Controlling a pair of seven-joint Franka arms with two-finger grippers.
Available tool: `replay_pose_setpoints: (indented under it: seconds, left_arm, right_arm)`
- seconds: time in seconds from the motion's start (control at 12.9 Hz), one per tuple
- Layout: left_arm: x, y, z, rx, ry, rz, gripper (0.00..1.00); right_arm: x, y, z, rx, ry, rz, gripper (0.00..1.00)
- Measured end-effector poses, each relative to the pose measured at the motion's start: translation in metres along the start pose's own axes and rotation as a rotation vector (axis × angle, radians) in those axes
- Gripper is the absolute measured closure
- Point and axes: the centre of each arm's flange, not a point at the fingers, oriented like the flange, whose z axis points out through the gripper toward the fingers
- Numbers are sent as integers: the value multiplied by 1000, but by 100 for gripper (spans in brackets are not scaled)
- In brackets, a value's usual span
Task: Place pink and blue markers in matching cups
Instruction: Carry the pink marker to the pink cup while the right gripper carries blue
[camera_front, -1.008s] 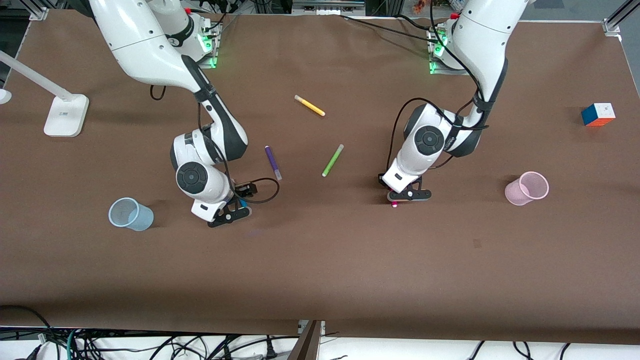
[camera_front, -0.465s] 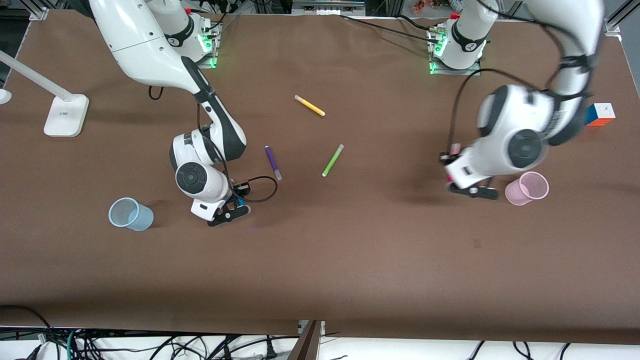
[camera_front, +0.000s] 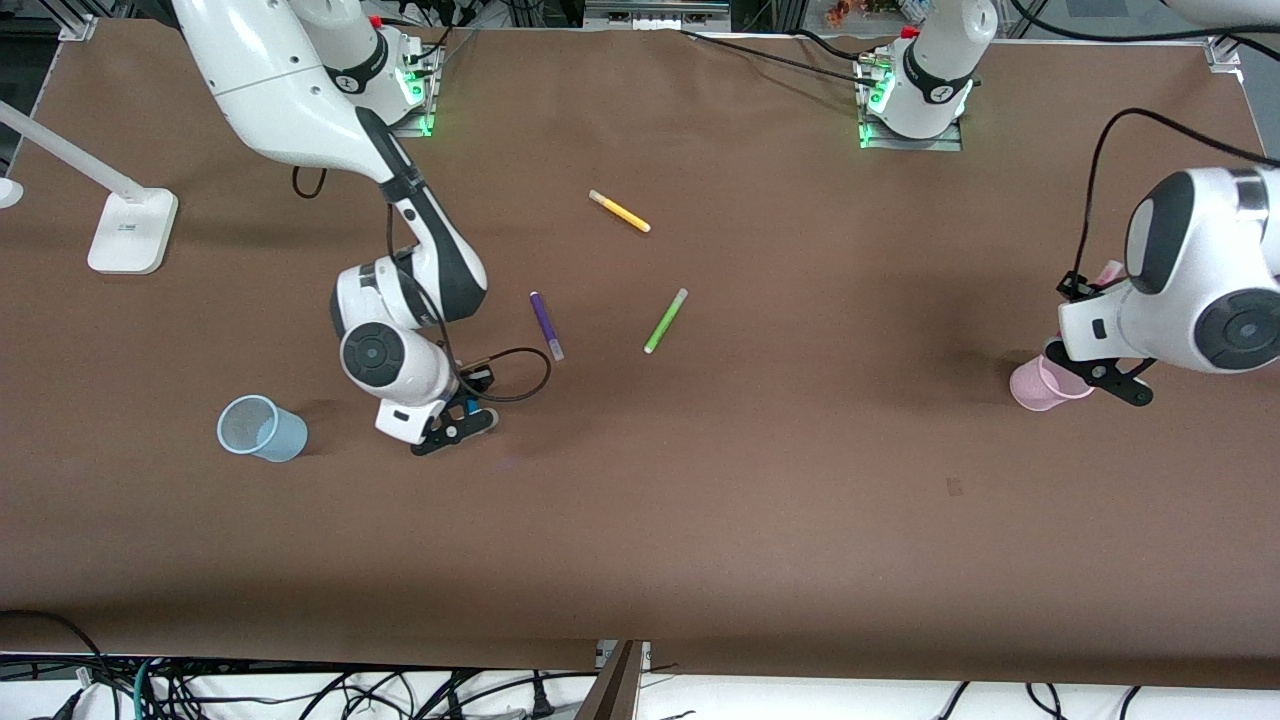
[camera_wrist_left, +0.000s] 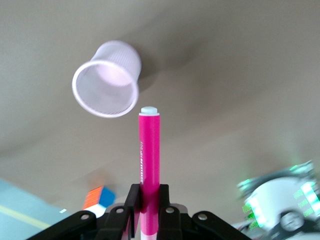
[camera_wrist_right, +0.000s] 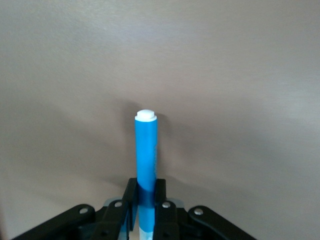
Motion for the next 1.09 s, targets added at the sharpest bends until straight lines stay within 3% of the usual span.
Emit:
replay_pose_setpoints:
  seconds: [0.23,0.39,0.7,1.09]
  left_arm:
    - [21,-14,34,83,-133,64,81]
    - [34,-20,50,142,-205,88,81]
    - [63,-34,60,211,-255,105,81]
    - [88,-31,85,211,-285,125,81]
  right_arm:
    - [-17,64,-64,12,-98,-91,83]
    - [-33,101,-101,-16,-165,-175,83]
    - [-48,137,-126,-222,-357,-414,83]
    - [-51,161,-128,-441,-540,-588,83]
